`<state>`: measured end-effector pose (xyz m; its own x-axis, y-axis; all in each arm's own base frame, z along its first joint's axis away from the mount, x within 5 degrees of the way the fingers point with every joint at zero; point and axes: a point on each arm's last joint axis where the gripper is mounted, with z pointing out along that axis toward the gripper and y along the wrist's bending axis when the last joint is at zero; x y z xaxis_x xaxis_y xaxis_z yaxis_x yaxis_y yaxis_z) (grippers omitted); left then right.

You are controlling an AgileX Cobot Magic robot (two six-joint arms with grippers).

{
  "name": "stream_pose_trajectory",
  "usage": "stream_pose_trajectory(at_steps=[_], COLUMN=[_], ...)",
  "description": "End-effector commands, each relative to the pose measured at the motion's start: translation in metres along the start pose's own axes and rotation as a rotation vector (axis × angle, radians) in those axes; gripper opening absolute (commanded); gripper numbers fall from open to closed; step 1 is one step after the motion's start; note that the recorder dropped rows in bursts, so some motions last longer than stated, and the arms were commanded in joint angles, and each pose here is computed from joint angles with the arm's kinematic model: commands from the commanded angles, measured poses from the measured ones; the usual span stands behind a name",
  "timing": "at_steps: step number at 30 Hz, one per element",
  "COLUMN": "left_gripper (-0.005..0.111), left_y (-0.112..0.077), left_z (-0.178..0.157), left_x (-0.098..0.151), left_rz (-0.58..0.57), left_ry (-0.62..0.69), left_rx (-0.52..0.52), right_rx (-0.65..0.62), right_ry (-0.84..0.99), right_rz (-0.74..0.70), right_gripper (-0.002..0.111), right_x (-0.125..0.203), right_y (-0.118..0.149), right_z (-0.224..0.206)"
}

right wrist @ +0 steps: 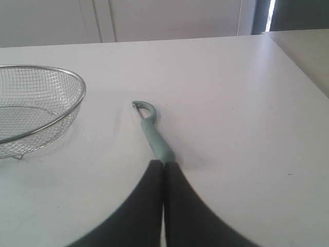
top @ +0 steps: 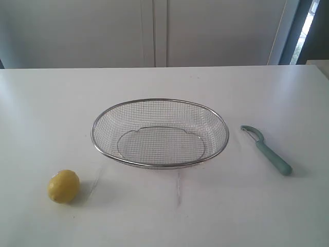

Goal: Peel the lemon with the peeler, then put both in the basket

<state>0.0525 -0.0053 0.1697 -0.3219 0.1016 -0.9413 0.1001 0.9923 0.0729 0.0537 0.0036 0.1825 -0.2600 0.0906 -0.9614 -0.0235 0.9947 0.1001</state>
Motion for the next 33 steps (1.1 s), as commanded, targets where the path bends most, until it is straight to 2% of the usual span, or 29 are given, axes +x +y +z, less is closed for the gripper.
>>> stream_pose_trajectory(at_steps=[1,22,33], left_gripper=[0.000,0.000,0.000], left_y=[0.000,0.000,0.000], left_z=[0.000,0.000,0.000], left_x=[0.001,0.001,0.001], left_rz=[-0.006,-0.006,-0.006], left_ry=[-0.004,-0.004,-0.004], left_rx=[0.000,0.000,0.000], right_rx=[-0.005,-0.006,-0.012], right_ry=[-0.005,-0.019,-0.258], right_rz=[-0.003,-0.003,-0.003], right_gripper=[0.000,0.000,0.000], right_x=[0.000,-0.001,-0.023], right_y=[0.000,0.000,0.001], right_z=[0.000,0.000,-0.003])
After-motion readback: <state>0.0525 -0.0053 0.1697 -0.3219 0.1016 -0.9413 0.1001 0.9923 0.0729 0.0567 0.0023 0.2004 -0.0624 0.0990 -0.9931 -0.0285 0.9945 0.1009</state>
